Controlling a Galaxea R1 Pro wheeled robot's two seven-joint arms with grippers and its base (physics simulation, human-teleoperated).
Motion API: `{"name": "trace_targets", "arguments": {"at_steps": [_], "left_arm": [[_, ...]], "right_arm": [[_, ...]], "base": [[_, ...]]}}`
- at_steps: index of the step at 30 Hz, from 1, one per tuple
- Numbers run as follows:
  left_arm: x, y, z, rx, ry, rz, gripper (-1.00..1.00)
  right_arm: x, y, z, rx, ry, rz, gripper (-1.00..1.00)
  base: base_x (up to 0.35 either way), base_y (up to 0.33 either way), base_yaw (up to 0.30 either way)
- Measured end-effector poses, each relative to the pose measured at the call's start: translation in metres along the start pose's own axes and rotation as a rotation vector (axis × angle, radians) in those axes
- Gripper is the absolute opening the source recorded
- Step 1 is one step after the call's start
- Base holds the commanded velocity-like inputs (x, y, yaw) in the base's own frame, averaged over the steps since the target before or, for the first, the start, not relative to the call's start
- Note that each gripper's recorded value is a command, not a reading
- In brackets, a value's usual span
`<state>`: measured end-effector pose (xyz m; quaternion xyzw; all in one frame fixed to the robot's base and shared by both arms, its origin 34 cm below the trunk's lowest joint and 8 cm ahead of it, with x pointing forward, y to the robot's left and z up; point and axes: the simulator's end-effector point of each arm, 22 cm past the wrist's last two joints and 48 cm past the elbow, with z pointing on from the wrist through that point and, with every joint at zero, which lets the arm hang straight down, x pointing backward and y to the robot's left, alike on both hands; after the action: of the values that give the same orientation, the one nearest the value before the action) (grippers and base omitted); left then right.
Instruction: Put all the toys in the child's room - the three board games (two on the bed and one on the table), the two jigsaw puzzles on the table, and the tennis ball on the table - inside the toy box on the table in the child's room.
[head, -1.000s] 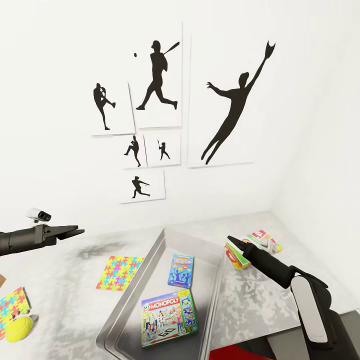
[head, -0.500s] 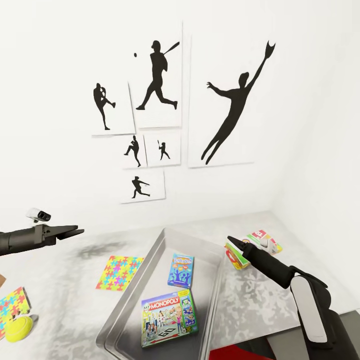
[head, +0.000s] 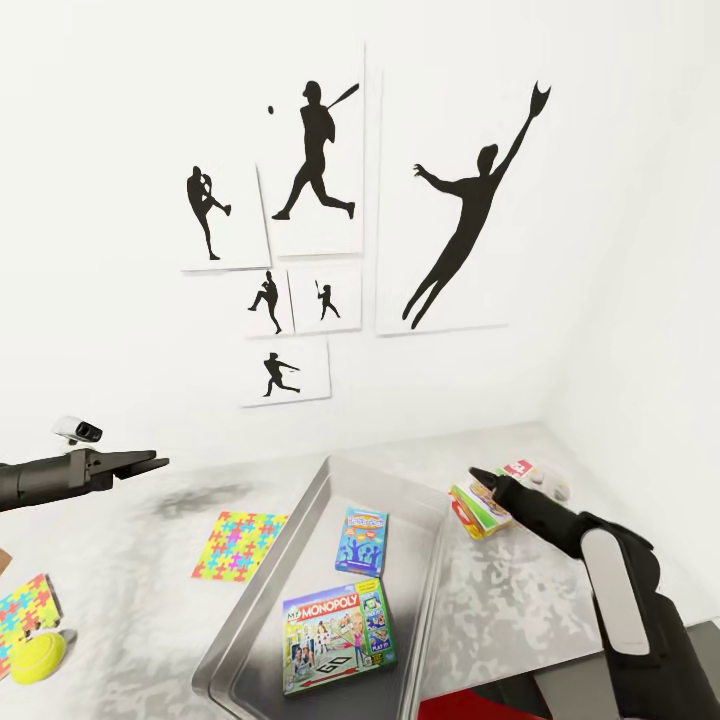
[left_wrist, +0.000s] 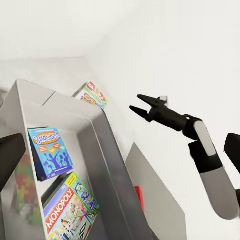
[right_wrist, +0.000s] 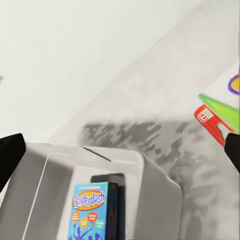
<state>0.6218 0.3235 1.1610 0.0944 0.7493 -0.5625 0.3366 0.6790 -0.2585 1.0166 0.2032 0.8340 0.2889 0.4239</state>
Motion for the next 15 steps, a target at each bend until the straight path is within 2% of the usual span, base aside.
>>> {"name": "trace_targets", "arguments": {"at_steps": [4, 9, 12, 13, 15], "left_arm": [[0.000, 0.000, 0.000, 0.000, 0.000, 0.000, 1.00], [0.000, 0.000, 0.000, 0.000, 0.000, 0.000, 1.00], [0.000, 0.000, 0.000, 0.000, 0.000, 0.000, 1.00], [0.000, 0.000, 0.000, 0.000, 0.000, 0.000, 1.00], [0.000, 0.000, 0.000, 0.000, 0.000, 0.000, 1.00]], "right_arm": [[-0.023, 0.007, 0.005, 0.029, -0.013, -0.021, 1.00], [-0.061, 0.012, 0.009, 0.107, -0.057, -0.050, 1.00], [-0.079, 0.013, 0.010, 0.176, -0.055, -0.065, 1.00], [-0.087, 0.009, 0.012, 0.225, -0.042, -0.070, 1.00], [-0.094, 0.002, 0.017, 0.284, -0.022, -0.069, 1.00]], "base": [[0.000, 0.000, 0.000], [0.000, 0.000, 0.000], [0.000, 0.000, 0.000], [0.000, 0.000, 0.000], [0.000, 0.000, 0.000]]}}
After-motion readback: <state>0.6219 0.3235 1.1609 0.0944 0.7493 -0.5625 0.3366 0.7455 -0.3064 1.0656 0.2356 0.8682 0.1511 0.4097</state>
